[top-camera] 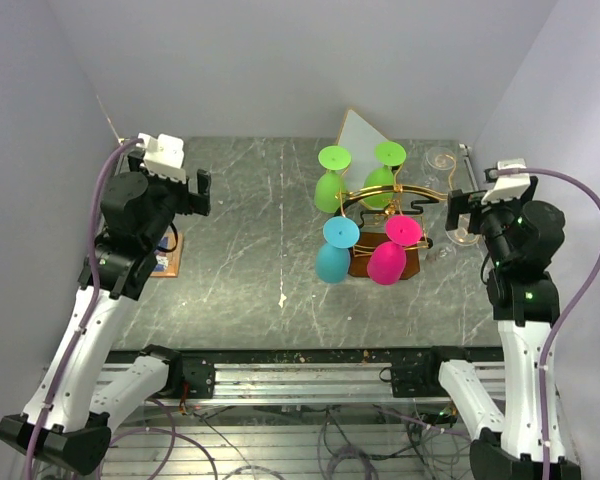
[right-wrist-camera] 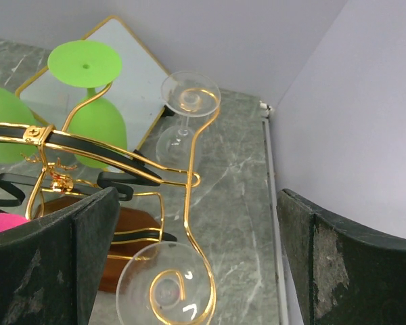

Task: Place the wine glass upside down on the wine glass rack

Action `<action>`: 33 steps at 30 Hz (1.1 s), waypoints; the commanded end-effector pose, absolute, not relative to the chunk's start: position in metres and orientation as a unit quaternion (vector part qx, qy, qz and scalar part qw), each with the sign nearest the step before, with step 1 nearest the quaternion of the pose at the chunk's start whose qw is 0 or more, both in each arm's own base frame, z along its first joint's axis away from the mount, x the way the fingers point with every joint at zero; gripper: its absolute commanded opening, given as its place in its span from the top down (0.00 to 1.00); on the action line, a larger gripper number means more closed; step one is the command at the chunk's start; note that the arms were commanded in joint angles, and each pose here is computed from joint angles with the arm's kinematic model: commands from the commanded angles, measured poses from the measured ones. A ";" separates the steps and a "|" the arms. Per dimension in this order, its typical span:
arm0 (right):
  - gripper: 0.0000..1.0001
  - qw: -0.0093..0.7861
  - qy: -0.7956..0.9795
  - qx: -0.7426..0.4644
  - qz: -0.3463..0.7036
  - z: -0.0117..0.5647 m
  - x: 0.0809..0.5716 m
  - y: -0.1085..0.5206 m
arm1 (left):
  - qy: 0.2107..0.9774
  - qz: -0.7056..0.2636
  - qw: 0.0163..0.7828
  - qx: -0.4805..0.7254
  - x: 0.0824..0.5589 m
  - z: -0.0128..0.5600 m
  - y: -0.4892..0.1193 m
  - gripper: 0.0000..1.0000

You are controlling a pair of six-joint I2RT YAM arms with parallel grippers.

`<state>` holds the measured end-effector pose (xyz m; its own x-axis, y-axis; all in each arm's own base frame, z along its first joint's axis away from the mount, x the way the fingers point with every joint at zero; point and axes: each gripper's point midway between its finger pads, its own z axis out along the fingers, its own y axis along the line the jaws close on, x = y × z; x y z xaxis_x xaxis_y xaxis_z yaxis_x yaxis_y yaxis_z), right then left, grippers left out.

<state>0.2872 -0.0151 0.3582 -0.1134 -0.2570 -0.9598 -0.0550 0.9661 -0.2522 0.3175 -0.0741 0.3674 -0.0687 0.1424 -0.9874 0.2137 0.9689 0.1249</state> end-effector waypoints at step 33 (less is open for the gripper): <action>0.00 0.660 0.742 -0.039 -0.108 0.380 0.268 -0.045 | 0.733 -0.019 0.675 0.082 0.293 0.383 -0.040 0.01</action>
<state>0.2731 -0.0380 0.3846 -0.1060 -0.2131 -0.9713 0.0495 0.9744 -0.2192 0.2958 -0.0367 0.3734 -0.0872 0.0973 -0.9914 0.1201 0.9890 0.0865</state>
